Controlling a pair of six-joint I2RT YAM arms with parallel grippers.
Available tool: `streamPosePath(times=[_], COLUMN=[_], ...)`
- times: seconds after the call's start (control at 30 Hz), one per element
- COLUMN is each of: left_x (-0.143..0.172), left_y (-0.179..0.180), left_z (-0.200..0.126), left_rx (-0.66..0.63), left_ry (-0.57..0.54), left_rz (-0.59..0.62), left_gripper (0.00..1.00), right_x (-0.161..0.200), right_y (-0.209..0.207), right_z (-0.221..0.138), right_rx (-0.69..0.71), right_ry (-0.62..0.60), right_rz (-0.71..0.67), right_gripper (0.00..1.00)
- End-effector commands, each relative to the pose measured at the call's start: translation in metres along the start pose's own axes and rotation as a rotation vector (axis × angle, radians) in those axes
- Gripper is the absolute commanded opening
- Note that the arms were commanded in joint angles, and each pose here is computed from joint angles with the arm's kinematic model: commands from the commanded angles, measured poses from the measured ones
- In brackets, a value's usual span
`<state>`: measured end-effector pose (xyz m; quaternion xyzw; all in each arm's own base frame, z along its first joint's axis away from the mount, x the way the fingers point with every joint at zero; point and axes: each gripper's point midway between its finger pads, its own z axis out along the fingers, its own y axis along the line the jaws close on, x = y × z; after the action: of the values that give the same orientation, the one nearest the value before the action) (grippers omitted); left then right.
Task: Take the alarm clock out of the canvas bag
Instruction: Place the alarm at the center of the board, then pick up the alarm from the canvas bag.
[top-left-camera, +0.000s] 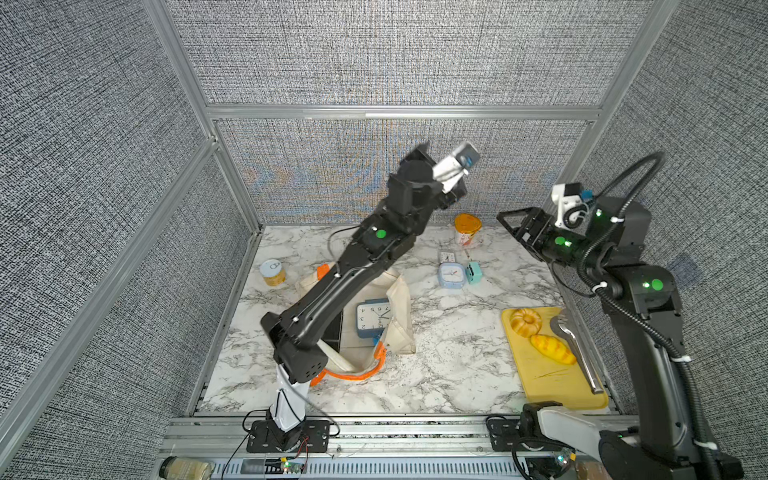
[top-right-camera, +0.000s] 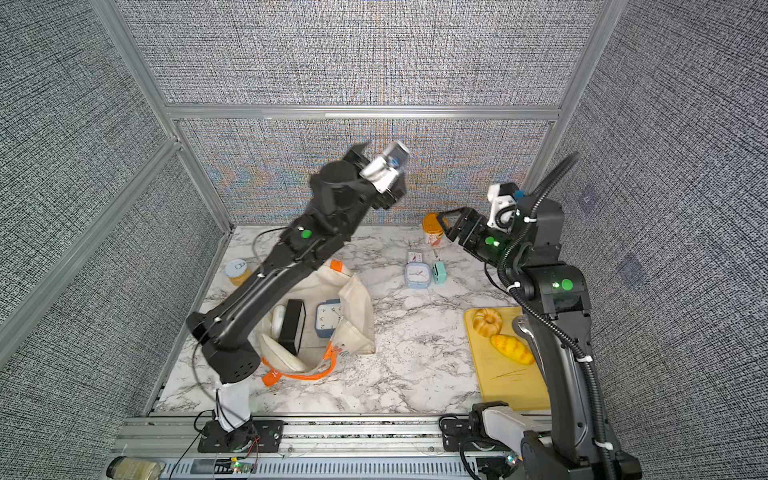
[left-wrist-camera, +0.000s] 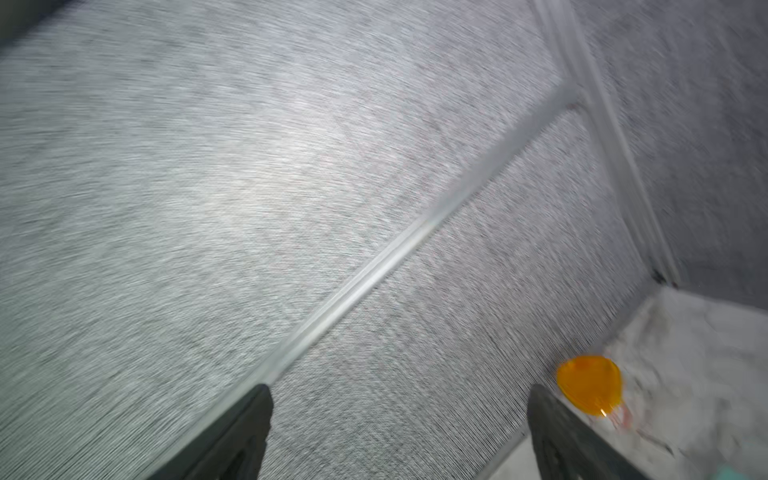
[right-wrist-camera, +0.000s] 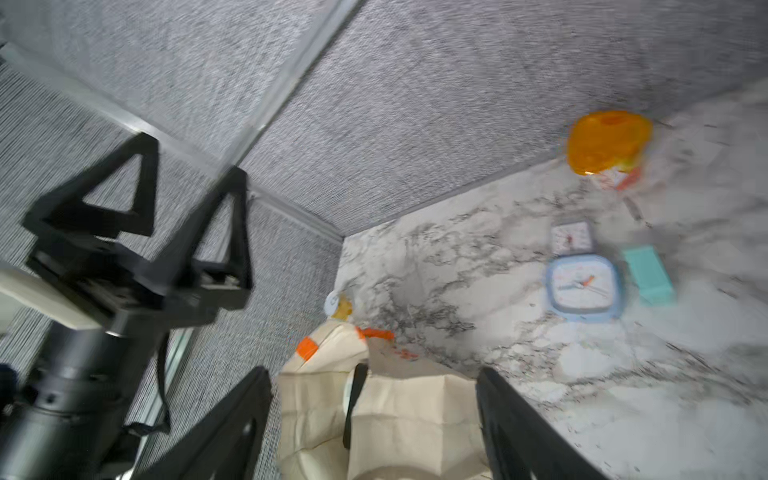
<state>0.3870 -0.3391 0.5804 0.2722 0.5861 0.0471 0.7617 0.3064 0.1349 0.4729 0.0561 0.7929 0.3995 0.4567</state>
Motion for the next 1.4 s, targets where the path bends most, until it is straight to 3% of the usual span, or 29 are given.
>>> streamPosePath(times=[0.0,0.1,0.2,0.33,0.53,0.73,1.0,1.1,1.3,1.37], left_x=[0.029,0.083,0.162,0.228,0.299,0.341,0.380,0.392,0.394,0.396], left_y=[0.080,0.118,0.136,0.114,0.081,0.063,0.027,0.023,0.028,0.025], left_z=[-0.054,-0.127,-0.202,-0.261,-0.300,-0.322,-0.329,-0.329,-0.342,-0.348], left_rx=[-0.223,-0.284,-0.332,-0.292,-0.313,-0.341,-0.297,-0.303,-0.343,-0.327], left_ry=[0.234,0.457,0.741,0.964,1.194,1.312,1.336,1.356,1.388,1.404], left_rz=[-0.221,-0.402,-0.674,-0.748,-0.747,-0.723,-0.800,-0.782,-0.753,-0.755], left_gripper=[0.89,0.80,0.73,0.71,0.78,0.80,0.74,0.65,0.17,0.07], right_x=[0.028,0.077,0.132,0.192,0.270,0.321,0.350,0.364,0.388,0.396], right_y=[0.029,0.060,0.078,0.097,0.104,0.089,0.078,0.068,0.047,0.040], right_z=[0.021,0.059,0.095,0.129,0.166,0.197,0.232,0.244,0.268,0.274], right_rx=[-0.022,-0.039,0.015,0.068,0.156,0.225,0.236,0.261,0.320,0.343], right_ry=[0.146,0.331,0.462,0.557,0.656,0.686,0.673,0.682,0.676,0.682], right_rz=[-0.134,-0.181,-0.219,-0.209,-0.228,-0.208,-0.130,-0.107,-0.089,-0.096], right_gripper=[0.80,0.79,0.79,0.79,0.80,0.79,0.79,0.79,0.79,0.79])
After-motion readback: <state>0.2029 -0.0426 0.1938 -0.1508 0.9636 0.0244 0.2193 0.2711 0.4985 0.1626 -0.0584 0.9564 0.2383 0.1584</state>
